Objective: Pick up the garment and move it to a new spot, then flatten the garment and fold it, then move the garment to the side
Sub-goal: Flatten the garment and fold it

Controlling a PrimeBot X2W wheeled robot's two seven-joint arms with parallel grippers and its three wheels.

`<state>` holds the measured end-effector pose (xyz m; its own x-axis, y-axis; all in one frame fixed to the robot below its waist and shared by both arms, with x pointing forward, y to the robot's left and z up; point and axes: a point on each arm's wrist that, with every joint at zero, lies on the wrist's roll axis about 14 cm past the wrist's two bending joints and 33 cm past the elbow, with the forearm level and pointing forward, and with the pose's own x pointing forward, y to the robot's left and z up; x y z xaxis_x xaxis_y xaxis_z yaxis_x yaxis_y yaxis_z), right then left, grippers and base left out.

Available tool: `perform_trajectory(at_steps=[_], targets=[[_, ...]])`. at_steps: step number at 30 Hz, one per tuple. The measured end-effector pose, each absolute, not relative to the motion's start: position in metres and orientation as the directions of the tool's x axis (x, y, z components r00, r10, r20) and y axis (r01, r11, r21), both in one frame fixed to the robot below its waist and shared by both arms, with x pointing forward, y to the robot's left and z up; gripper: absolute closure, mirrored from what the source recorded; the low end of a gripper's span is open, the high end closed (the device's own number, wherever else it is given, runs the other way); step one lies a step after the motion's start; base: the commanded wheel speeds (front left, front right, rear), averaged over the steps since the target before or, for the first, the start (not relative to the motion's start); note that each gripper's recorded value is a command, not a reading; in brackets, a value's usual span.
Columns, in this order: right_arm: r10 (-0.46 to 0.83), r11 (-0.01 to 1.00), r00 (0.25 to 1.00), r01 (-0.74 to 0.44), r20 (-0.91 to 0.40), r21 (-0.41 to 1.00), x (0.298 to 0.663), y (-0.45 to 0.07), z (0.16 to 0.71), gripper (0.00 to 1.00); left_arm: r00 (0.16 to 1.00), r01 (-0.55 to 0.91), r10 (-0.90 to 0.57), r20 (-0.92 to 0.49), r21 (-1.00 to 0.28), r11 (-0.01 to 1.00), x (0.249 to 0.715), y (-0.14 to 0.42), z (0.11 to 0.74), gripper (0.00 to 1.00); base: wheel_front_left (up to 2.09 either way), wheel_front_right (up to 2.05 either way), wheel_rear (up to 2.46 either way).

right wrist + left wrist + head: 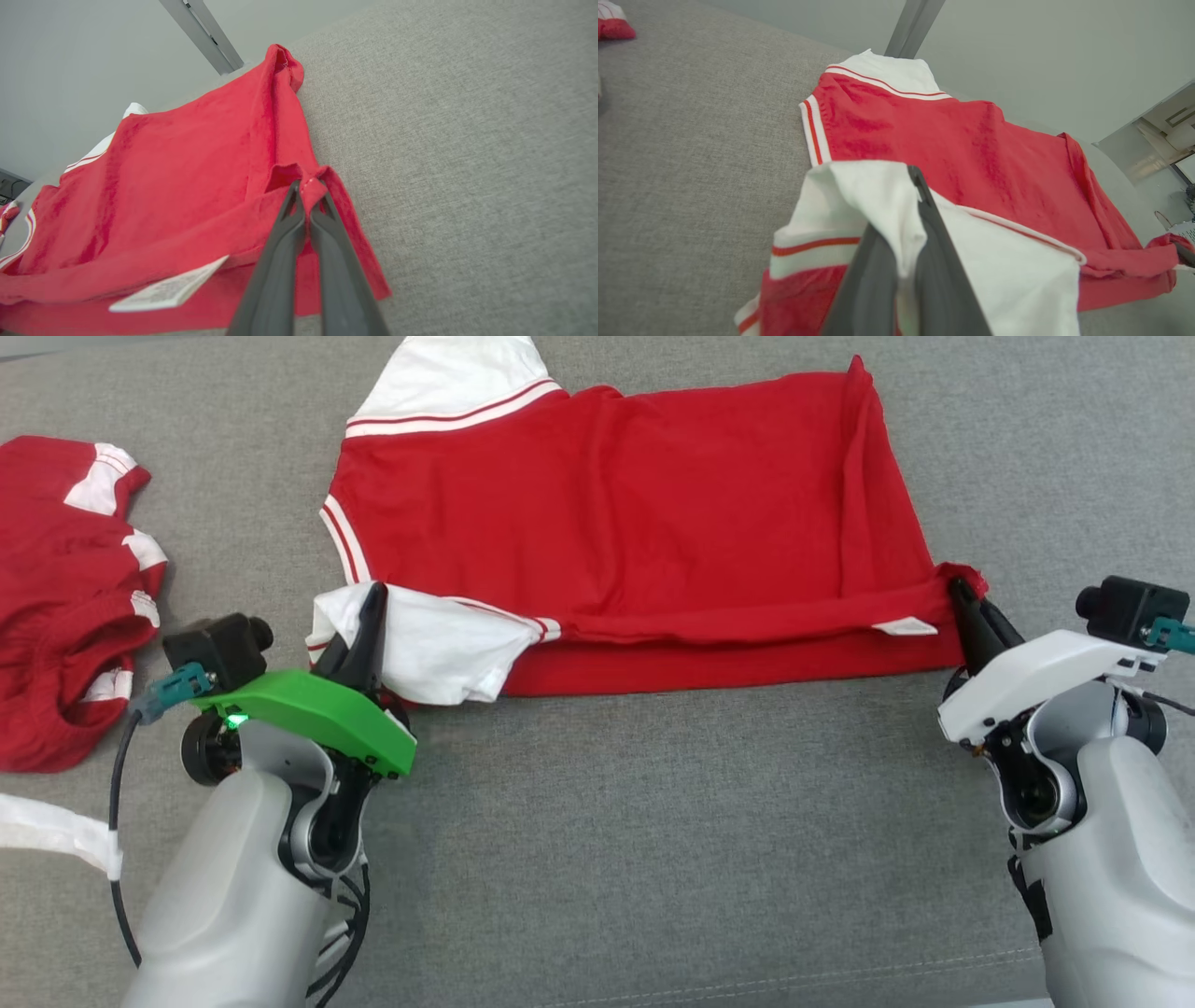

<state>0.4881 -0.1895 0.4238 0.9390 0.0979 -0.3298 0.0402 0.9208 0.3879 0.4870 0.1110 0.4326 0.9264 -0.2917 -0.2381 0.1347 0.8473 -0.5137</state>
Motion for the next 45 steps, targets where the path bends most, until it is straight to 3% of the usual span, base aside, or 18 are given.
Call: perform_trajectory(at_steps=[1,2,3,12,21,35,36,37,38,39,45], targets=[[0.098,0.923,0.939,0.038,-0.328,0.383,0.492,-0.189,0.424,0.76,0.926,0.137,-0.293,-0.239,-0.510,0.849,0.491,0.111,0.432,0.63,0.00,0.00,0.00],[0.094,0.924,0.943,0.036,-0.319,0.381,0.495,-0.189,0.425,0.04,0.931,0.138,-0.286,-0.228,-0.505,0.852,0.495,0.112,0.433,0.00,0.00,0.00,0.00],[0.091,0.923,0.945,0.038,-0.315,0.382,0.498,-0.189,0.425,0.00,0.935,0.139,-0.280,-0.218,-0.499,0.855,0.499,0.113,0.435,0.00,0.00,0.00,0.00],[0.080,0.941,0.958,0.018,-0.275,0.337,0.494,-0.194,0.423,0.00,0.966,0.117,-0.211,-0.147,-0.479,0.870,0.500,0.129,0.437,0.00,0.00,0.00,0.00],[0.093,0.975,0.944,-0.022,-0.317,0.219,0.467,-0.204,0.407,0.00,0.951,0.070,-0.186,-0.248,-0.415,0.907,0.457,0.146,0.400,0.00,0.00,0.00,0.00],[0.120,0.985,0.918,-0.063,-0.377,0.159,0.472,-0.192,0.384,0.00,0.924,0.041,-0.174,-0.341,-0.363,0.931,0.445,0.150,0.370,0.00,0.00,0.00,0.00],[0.124,0.983,0.916,-0.062,-0.382,0.171,0.474,-0.188,0.382,0.00,0.923,0.042,-0.176,-0.342,-0.366,0.930,0.447,0.149,0.370,0.04,0.00,0.00,0.00],[0.128,0.982,0.914,-0.061,-0.385,0.181,0.476,-0.185,0.381,0.00,0.922,0.041,-0.178,-0.342,-0.374,0.927,0.449,0.147,0.369,0.51,0.00,0.00,0.00],[0.132,0.980,0.911,-0.060,-0.391,0.192,0.478,-0.182,0.379,0.69,0.923,0.039,-0.181,-0.340,-0.387,0.921,0.451,0.145,0.370,0.95,0.00,0.00,0.00],[0.136,0.978,0.908,-0.060,-0.395,0.199,0.479,-0.180,0.378,0.98,0.923,0.037,-0.185,-0.337,-0.401,0.915,0.453,0.142,0.370,1.00,0.00,0.00,0.00],[0.151,0.971,0.919,-0.069,-0.364,0.227,0.482,-0.171,0.384,1.00,0.936,0.040,-0.190,-0.296,-0.447,0.894,0.459,0.139,0.384,1.00,0.00,0.00,0.00]])
